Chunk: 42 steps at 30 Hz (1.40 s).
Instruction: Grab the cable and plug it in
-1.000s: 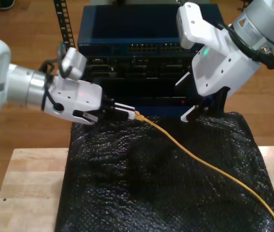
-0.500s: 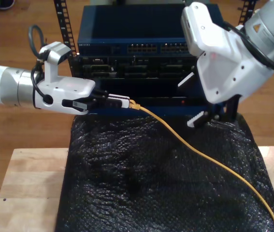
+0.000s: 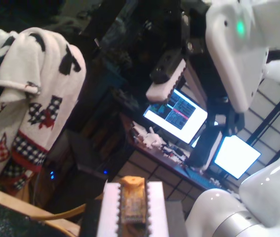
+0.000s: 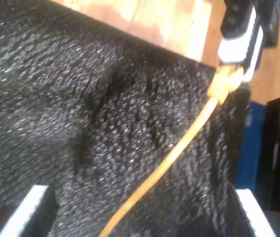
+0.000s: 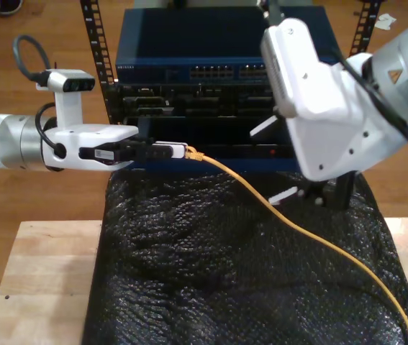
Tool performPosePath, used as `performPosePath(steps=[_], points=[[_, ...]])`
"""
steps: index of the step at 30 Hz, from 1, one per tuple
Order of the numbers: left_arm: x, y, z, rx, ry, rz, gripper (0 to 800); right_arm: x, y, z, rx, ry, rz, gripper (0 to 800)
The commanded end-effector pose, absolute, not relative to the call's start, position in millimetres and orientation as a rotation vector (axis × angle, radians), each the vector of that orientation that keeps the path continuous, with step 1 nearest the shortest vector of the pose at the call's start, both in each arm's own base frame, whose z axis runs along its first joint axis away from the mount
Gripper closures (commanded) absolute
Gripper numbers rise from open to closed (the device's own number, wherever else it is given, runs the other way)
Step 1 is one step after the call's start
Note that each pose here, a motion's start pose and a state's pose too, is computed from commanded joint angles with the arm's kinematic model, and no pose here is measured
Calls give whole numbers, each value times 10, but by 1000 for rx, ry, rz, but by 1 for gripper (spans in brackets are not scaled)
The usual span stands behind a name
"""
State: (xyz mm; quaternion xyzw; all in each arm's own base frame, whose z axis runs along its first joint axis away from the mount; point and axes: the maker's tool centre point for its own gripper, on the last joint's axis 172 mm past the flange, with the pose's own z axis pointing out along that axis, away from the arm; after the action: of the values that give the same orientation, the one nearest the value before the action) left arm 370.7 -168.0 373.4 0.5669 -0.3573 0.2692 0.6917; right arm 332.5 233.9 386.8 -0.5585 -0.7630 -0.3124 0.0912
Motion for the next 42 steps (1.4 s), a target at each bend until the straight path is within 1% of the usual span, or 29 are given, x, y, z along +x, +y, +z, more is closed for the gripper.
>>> performPosePath(steps=[13,18,26,30,33,38,42], points=[[3689,-1584,3831,1173,-712,573,795,3361,2590,4003,-1610,-2321,-1106,8],[3632,-1573,3862,1138,-697,543,795,3487,2633,4045,-1596,-2356,-1200,7],[3596,-1570,3841,1121,-672,507,798,3364,2956,4068,-1469,-2427,-1273,9],[3601,-1564,3762,1114,-632,478,799,3227,3123,4058,-1401,-2448,-1270,20],[3583,-1557,3755,1099,-623,467,799,3247,3146,4079,-1399,-2451,-1297,20],[3564,-1548,3825,1068,-614,460,799,3268,3155,4021,-1408,-2450,-1286,22],[3492,-1544,3935,1018,-622,450,799,3275,3150,4025,-1411,-2447,-1289,39]])
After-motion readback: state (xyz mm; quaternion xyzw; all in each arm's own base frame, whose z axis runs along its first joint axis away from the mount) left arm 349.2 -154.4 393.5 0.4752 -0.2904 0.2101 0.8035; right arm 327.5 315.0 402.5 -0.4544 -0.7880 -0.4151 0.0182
